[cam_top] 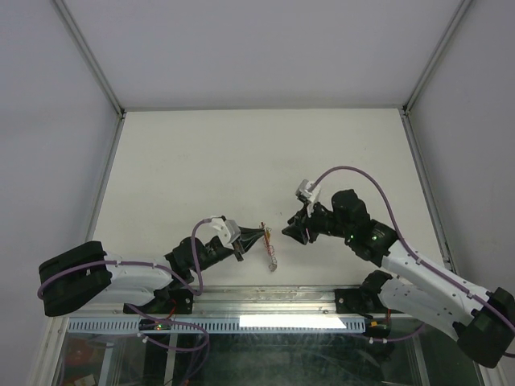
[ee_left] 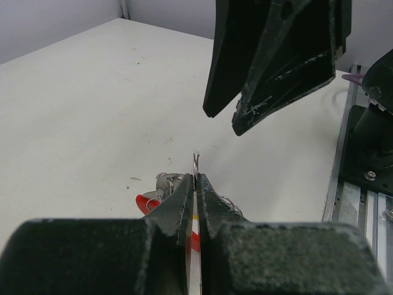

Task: Put the keys on the keyring

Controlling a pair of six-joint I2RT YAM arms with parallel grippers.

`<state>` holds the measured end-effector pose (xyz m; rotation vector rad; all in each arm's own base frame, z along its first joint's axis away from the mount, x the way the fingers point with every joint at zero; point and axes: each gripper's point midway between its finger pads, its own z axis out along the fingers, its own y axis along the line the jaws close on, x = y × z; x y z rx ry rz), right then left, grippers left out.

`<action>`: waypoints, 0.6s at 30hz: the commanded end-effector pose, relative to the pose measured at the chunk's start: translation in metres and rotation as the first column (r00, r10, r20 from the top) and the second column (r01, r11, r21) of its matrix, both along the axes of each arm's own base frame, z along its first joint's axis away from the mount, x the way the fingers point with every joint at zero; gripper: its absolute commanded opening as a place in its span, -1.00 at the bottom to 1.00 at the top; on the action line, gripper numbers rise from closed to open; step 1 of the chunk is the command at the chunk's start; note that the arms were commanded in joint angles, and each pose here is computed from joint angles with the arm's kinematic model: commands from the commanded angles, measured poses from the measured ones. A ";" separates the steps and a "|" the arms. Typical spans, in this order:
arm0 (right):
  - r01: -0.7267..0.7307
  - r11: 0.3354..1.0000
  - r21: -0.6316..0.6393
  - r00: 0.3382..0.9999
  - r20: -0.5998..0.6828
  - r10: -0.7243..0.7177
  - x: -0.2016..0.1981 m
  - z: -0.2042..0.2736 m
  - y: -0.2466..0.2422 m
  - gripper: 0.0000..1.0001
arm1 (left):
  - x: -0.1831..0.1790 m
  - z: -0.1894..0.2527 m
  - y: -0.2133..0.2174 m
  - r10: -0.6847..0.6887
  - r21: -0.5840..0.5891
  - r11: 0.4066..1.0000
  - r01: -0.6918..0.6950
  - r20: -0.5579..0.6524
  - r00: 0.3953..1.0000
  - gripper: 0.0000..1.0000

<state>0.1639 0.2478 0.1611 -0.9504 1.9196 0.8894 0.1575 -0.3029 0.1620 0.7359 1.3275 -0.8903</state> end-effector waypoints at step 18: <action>-0.362 0.923 0.128 0.875 0.388 0.289 -0.007 0.041 0.031 -0.23 | -0.008 0.015 -0.011 -0.064 -0.011 0.998 0.064 0.048 0.997 -1.00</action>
